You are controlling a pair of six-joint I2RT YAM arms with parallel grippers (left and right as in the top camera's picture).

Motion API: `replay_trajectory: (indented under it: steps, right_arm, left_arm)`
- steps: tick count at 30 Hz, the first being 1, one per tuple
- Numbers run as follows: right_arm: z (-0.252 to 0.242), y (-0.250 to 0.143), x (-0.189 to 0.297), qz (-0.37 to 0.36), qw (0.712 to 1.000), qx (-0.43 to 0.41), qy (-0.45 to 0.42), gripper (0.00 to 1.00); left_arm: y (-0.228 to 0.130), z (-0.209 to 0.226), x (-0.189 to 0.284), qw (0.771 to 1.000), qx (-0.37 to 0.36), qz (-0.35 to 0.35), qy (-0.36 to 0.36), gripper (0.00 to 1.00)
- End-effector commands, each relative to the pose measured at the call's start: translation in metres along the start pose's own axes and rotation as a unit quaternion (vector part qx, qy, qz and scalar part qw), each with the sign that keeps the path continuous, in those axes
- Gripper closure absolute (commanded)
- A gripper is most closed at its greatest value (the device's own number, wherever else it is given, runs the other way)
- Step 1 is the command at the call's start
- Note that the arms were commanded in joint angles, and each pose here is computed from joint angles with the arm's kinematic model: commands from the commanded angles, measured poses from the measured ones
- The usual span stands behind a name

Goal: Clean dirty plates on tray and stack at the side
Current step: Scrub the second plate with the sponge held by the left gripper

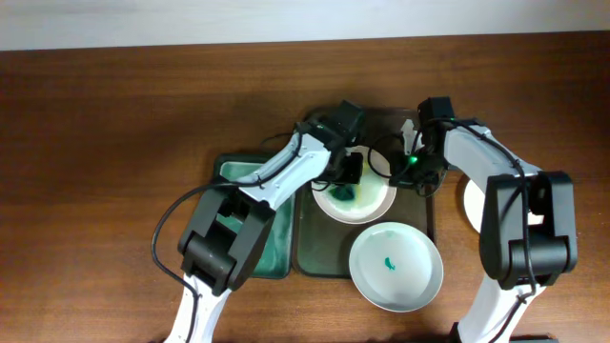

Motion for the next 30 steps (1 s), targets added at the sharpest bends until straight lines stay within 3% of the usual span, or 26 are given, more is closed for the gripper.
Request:
replay_trajectory:
  steps: [1, 4, 6, 7, 8, 11, 15, 17, 19, 20, 21, 23, 25, 26, 28, 30]
  right_arm:
    - [-0.01, -0.011, -0.013, 0.025, 0.999, -0.014, -0.03, 0.96]
    - [-0.01, -0.011, -0.013, 0.026, 0.999, -0.014, -0.03, 0.96]
    - [-0.01, -0.011, -0.013, 0.026, 0.999, -0.014, -0.03, 0.96]
    - [-0.01, -0.012, -0.013, 0.029, 0.999, -0.015, -0.03, 0.96]
    - [-0.01, -0.012, -0.013, 0.029, 0.999, -0.015, -0.03, 0.96]
    - [-0.01, -0.012, -0.013, 0.029, 0.999, -0.015, -0.03, 0.96]
    - [-0.01, -0.012, -0.013, 0.029, 0.999, -0.015, -0.03, 0.96]
    - [-0.01, -0.012, -0.013, 0.029, 0.999, -0.015, -0.03, 0.96]
    - [-0.01, -0.014, -0.013, 0.033, 0.999, -0.016, -0.03, 0.96]
    - [-0.01, -0.014, -0.013, 0.034, 0.999, -0.017, -0.03, 0.96]
    - [-0.01, -0.014, -0.013, 0.034, 0.999, -0.017, -0.03, 0.96]
    - [-0.01, -0.014, -0.013, 0.034, 0.999, -0.017, -0.03, 0.96]
    - [-0.01, -0.014, -0.013, 0.034, 0.999, -0.016, -0.03, 0.95]
    - [-0.01, -0.014, -0.013, 0.034, 0.999, -0.016, -0.03, 0.96]
    - [-0.01, -0.014, -0.013, 0.034, 0.999, -0.016, -0.03, 0.96]
    - [-0.01, -0.014, -0.013, 0.034, 0.999, -0.016, -0.03, 0.96]
  left_arm:
    - [0.01, 0.041, 0.008, 0.984, 0.002, -0.013, 0.175, 1.0]
    - [0.007, 0.031, 0.002, 0.992, 0.005, 0.017, 0.129, 1.0]
    - [0.004, 0.005, -0.021, 0.998, 0.001, 0.056, -0.001, 1.0]
    - [-0.003, -0.016, -0.036, 0.992, -0.003, 0.092, -0.09, 1.0]
    - [-0.009, -0.027, -0.043, 0.985, -0.007, 0.112, -0.134, 1.0]
    - [-0.019, -0.063, -0.04, 0.976, -0.075, 0.109, -0.175, 1.0]
    - [-0.026, -0.067, -0.043, 0.975, -0.083, 0.115, -0.17, 1.0]
    - [-0.03, -0.054, -0.043, 0.98, -0.07, 0.13, -0.131, 1.0]
    - [-0.015, -0.011, -0.042, 0.995, -0.04, 0.091, 0.022, 1.0]
    - [-0.002, 0.026, -0.024, 0.984, -0.001, 0.047, 0.174, 1.0]
    - [0.005, 0.034, -0.013, 0.975, 0.005, 0.027, 0.219, 1.0]
    - [0.018, 0.038, 0.008, 0.962, -0.004, -0.007, 0.275, 1.0]
    - [0.022, 0.041, 0.009, 0.962, 0.0, -0.013, 0.274, 1.0]
    - [0.022, 0.035, 0.005, 0.97, 0.004, -0.007, 0.243, 1.0]
    - [0.015, -0.004, -0.012, 0.996, -0.039, 0.046, 0.073, 1.0]
    - [-0.002, -0.043, -0.027, 0.99, -0.063, 0.103, -0.068, 1.0]
Point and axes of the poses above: each gripper's point midway between its finger pads, its own x axis back along the fingers, its own z axis along the line the jaws close on, y = z × x, the point moved 7 cm from there along x, back along the fingers, and after that the axes turned 3 degrees about x, right-handed, at the moved point
